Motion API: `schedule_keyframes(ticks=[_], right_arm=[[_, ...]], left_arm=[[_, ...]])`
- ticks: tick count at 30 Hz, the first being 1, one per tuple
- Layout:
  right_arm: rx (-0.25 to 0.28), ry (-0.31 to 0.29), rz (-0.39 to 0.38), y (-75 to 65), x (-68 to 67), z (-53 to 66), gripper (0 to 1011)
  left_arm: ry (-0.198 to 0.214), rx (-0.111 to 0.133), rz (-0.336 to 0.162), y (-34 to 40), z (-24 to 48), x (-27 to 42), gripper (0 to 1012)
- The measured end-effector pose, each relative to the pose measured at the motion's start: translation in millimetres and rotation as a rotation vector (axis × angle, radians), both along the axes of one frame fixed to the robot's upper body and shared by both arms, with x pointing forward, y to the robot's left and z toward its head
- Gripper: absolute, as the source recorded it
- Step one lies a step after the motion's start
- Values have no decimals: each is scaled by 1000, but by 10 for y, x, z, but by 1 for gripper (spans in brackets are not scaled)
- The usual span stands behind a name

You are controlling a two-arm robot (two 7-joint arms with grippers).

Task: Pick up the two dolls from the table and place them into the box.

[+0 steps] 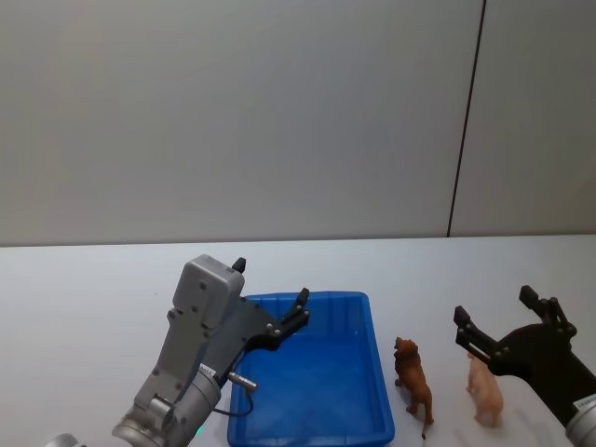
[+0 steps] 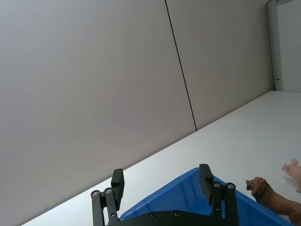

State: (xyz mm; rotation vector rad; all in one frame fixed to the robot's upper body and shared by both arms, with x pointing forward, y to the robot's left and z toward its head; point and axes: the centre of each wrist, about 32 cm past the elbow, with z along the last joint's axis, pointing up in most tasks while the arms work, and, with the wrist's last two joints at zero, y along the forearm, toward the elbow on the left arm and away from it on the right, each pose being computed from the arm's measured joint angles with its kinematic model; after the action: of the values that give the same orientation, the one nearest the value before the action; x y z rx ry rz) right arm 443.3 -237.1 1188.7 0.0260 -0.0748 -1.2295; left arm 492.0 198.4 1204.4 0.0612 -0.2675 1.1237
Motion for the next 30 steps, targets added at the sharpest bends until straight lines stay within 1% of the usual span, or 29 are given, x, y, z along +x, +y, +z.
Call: schedule_keyframes(ticks=[7, 15, 19, 23, 27, 29, 30], right_arm=[[-1, 1, -1, -8, -1, -1, 1001], [1, 16, -8, -102, -56, -12, 1001], [-4, 39, -12, -156, -98, -23, 1001], [-11, 76, -18, -212, -143, -42, 1001], [-19, 118, -24, -261, -183, -68, 1001], [-26, 156, -27, -293, -208, -93, 1001], [-27, 163, -28, -299, -212, -97, 1001]], left_arm=[[0, 0, 0, 0, 0, 0, 1002], [0, 0, 0, 0, 0, 0, 1002], [0, 0, 0, 0, 0, 0, 1001], [0, 0, 0, 0, 0, 0, 1002], [0, 0, 0, 0, 0, 0, 1002], [0, 0, 0, 0, 0, 0, 1002], [0, 0, 0, 0, 0, 0, 1002]])
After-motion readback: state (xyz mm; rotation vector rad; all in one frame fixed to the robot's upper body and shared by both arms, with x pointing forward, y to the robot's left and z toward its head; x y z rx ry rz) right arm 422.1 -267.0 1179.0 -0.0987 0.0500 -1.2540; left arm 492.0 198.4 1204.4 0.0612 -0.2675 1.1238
